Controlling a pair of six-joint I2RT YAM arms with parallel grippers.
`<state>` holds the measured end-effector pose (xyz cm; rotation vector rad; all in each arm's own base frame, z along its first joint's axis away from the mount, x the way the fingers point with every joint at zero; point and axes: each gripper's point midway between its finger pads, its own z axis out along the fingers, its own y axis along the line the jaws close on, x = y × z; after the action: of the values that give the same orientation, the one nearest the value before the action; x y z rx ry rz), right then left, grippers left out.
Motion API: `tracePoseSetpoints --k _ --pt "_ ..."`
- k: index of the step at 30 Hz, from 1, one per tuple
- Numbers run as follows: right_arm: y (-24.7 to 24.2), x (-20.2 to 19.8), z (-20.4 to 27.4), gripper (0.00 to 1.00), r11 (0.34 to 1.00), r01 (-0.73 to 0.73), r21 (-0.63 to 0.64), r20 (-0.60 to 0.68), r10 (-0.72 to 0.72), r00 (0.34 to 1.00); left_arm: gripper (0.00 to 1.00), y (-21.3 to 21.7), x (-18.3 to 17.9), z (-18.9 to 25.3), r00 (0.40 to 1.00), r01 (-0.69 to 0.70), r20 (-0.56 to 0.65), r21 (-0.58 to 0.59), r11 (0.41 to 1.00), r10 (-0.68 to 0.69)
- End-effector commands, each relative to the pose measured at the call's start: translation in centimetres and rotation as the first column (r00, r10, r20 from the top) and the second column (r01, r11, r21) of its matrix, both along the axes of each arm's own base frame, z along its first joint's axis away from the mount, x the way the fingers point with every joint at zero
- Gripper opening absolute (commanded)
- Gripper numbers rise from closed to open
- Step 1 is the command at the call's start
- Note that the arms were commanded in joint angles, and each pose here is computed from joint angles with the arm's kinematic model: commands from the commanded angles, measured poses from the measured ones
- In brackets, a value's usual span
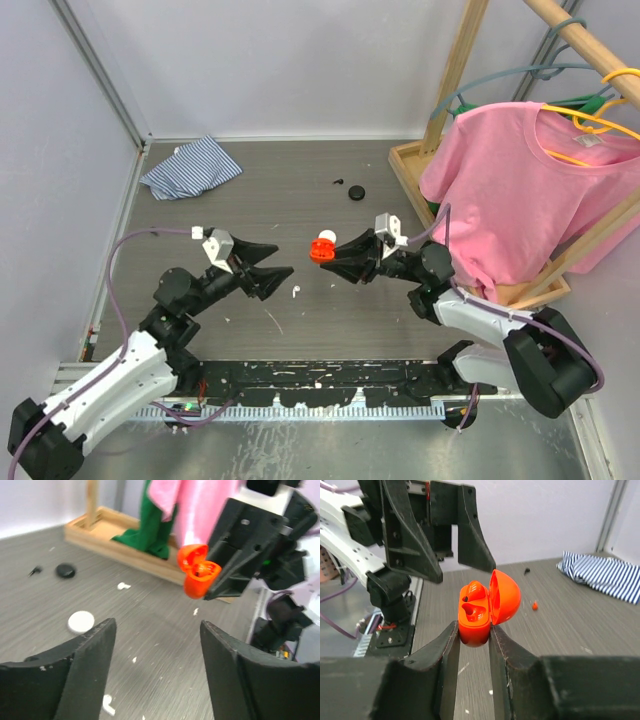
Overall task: Insert the wireless bluetooth earbuds into the charging case
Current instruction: Adjust the charging case, then pick up the earbud from the center of the board.
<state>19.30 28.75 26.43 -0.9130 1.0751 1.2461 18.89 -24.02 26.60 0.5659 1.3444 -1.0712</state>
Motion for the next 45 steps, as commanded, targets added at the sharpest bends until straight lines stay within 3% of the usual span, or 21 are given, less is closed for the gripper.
tracePoseSetpoints --k 1,7,10,16,22,25,32,36,42,45 --pt "-0.6 1.2 -1.5 0.02 0.995 0.097 -0.027 0.055 -0.095 0.994 0.72 3.8 2.5 -2.2 0.955 -0.258 -0.12 0.111 0.96 0.271" --pt "-0.4 2.2 -4.3 0.01 0.991 0.121 -0.062 -0.003 -0.121 0.993 0.83 6.7 3.3 -3.4 0.881 -0.395 -0.19 0.209 0.895 0.433" --pt "-0.6 2.0 -5.2 0.01 0.991 0.124 -0.045 -0.021 -0.125 0.992 0.91 7.5 3.5 -4.8 0.837 -0.409 -0.246 0.312 0.858 0.489" --pt "-1.2 2.6 -5.6 0.05 0.982 0.187 -0.039 0.017 -0.187 0.982 0.94 8.4 5.3 -8.2 0.734 -0.409 -0.296 0.527 0.745 0.612" --pt "-1.4 3.0 -5.9 0.03 0.969 0.243 -0.051 0.051 -0.241 0.969 0.94 10.7 7.6 -10.1 0.611 -0.447 -0.308 0.626 0.639 0.729" --pt "-1.4 2.9 -5.4 0.01 0.967 0.25 -0.038 0.059 -0.248 0.967 0.93 12.7 9.1 -11.5 0.51 -0.472 -0.342 0.656 0.589 0.789" --pt "-1.5 3.2 -5.7 0.01 0.959 0.279 -0.055 0.062 -0.276 0.959 0.88 17.0 12.4 -13.6 0.2 -0.612 -0.424 0.65 0.45 0.883" --pt "-1.4 3.3 -5.9 0.01 0.957 0.281 -0.066 0.064 -0.277 0.959 0.8 19.3 14.0 -14.1 0.037 -0.682 -0.462 0.636 0.36 0.886" --pt "-1.3 3.3 -5.9 0.01 0.956 0.284 -0.071 0.065 -0.28 0.958 0.74 21.0 15.9 -15.9 -0.107 -0.701 -0.494 0.653 0.287 0.863" --pt "-1.3 3.3 -5.9 0.01 0.956 0.282 -0.074 0.065 -0.278 0.958 0.72 21.3 16.6 -17.1 -0.143 -0.7 -0.532 0.65 0.295 0.834"
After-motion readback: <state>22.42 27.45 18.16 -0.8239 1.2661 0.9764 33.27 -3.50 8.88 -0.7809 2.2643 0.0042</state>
